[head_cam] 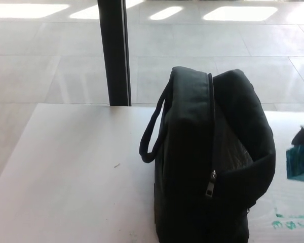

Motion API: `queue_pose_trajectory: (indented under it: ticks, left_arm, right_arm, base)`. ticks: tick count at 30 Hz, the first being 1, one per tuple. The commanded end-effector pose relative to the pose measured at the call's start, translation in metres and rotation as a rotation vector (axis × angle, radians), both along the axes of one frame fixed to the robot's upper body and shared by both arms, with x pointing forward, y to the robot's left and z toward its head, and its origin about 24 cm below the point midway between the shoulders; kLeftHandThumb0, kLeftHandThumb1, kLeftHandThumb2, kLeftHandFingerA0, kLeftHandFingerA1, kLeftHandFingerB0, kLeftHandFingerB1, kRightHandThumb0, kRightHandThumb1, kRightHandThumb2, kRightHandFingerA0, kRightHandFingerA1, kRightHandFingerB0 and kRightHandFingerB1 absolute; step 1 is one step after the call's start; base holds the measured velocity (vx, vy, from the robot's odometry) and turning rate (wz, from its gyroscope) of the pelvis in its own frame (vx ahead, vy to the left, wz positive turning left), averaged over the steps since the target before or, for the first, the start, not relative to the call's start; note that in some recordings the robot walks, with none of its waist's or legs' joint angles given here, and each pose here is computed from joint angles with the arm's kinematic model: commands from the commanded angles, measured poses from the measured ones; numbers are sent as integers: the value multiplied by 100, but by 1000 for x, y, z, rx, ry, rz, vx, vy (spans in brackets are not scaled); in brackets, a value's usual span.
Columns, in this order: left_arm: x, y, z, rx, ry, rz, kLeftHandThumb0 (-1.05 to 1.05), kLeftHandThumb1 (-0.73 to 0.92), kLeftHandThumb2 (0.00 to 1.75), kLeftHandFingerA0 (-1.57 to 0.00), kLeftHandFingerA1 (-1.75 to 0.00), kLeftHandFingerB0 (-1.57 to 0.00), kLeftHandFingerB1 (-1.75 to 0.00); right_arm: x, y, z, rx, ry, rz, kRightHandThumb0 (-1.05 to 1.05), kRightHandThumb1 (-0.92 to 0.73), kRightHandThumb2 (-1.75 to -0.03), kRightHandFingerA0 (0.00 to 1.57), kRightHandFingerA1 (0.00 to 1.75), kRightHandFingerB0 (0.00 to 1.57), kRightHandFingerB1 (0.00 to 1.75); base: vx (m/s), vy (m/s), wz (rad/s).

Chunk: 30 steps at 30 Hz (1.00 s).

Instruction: The robot uses its right hand to pick up the cube kept on the middle of the desk and put it inside the bag next to it

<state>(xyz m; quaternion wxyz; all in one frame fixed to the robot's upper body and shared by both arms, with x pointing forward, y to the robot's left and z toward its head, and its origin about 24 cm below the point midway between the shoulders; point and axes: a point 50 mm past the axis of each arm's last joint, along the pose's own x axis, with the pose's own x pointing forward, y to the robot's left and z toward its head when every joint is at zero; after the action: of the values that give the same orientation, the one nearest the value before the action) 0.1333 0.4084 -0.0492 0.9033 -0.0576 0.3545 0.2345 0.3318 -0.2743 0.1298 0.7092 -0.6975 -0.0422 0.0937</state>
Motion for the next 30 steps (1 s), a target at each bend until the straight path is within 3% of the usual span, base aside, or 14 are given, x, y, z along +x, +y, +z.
queue_pose_trajectory:
  ticks: [1,2,5,6,10,11,18,19,20,21,22,24,25,30]
  left_arm:
    - [-7,8,4,27,9,18,-105,2,111,-46,-121,-15,-101]
    - [-7,8,4,28,9,16,-105,3,112,-47,-122,-15,-101]
    - [-7,7,4,32,12,6,-100,3,110,-45,-117,-13,-97]
    - [-8,8,4,35,15,6,-89,5,108,-42,-109,-15,-92]
    - [-9,7,3,16,7,34,-88,4,107,-42,-110,-15,-93]
    - [-9,7,2,15,8,29,-105,63,93,-29,-155,-24,-142]
    - [-9,7,3,23,-1,15,-105,63,93,-30,-155,-26,-146]
    - [-9,7,3,27,1,17,-90,5,108,-36,-107,-16,-94]
    - [-9,7,3,22,2,17,-86,2,106,-39,-107,-19,-94]
    - [-9,7,3,22,2,18,-86,2,106,-39,-107,-19,-94]
    - [-9,7,3,20,1,22,-90,3,107,-40,-110,-15,-94]
    - [-9,7,3,17,0,26,-90,3,107,-40,-110,-15,-94]
    - [-9,7,3,17,4,21,-90,5,109,-38,-109,-11,-92]
    - [-10,7,2,22,15,19,-90,7,109,-36,-107,-13,-92]
  right_arm:
    - [6,-5,44,72,-165,21,-15,-68,-89,75,168,66,148]
    - [9,-7,53,106,-194,21,-15,-62,-99,81,168,70,147]
    - [13,-8,67,144,-234,17,-14,-62,-101,76,164,71,147]
    - [14,-7,74,153,-248,22,-15,-63,-102,77,167,71,148]
    - [18,6,95,239,-324,77,-20,-59,-109,77,171,70,156]
    - [18,11,99,242,-352,104,-18,-56,-114,79,173,71,157]
    - [7,59,120,291,-359,267,-16,-58,-110,84,175,71,160]
    - [4,68,122,283,-344,308,-24,-56,-111,114,137,92,124]
    - [0,80,123,274,-351,377,-14,-57,-106,86,175,70,160]
    - [-1,81,123,274,-352,381,-14,-57,-106,86,175,70,160]
    - [-2,87,122,261,-350,412,-29,-56,-110,116,136,95,124]
    - [-5,96,120,239,-345,459,-29,-56,-110,116,136,95,124]
    - [-8,102,119,221,-328,490,-25,-64,-95,86,175,69,162]
    - [-13,109,118,204,-307,527,-22,-61,-97,86,175,67,165]
  base:
    - [0,0,0]
    - [0,0,0]
    - [0,0,0]
    - [0,0,0]
    - [0,0,0]
    - [0,0,0]
    - [0,0,0]
    - [0,0,0]
    - [0,0,0]
    - [0,0,0]
    - [0,0,0]
    - [0,0,0]
    - [0,0,0]
    - [0,0,0]
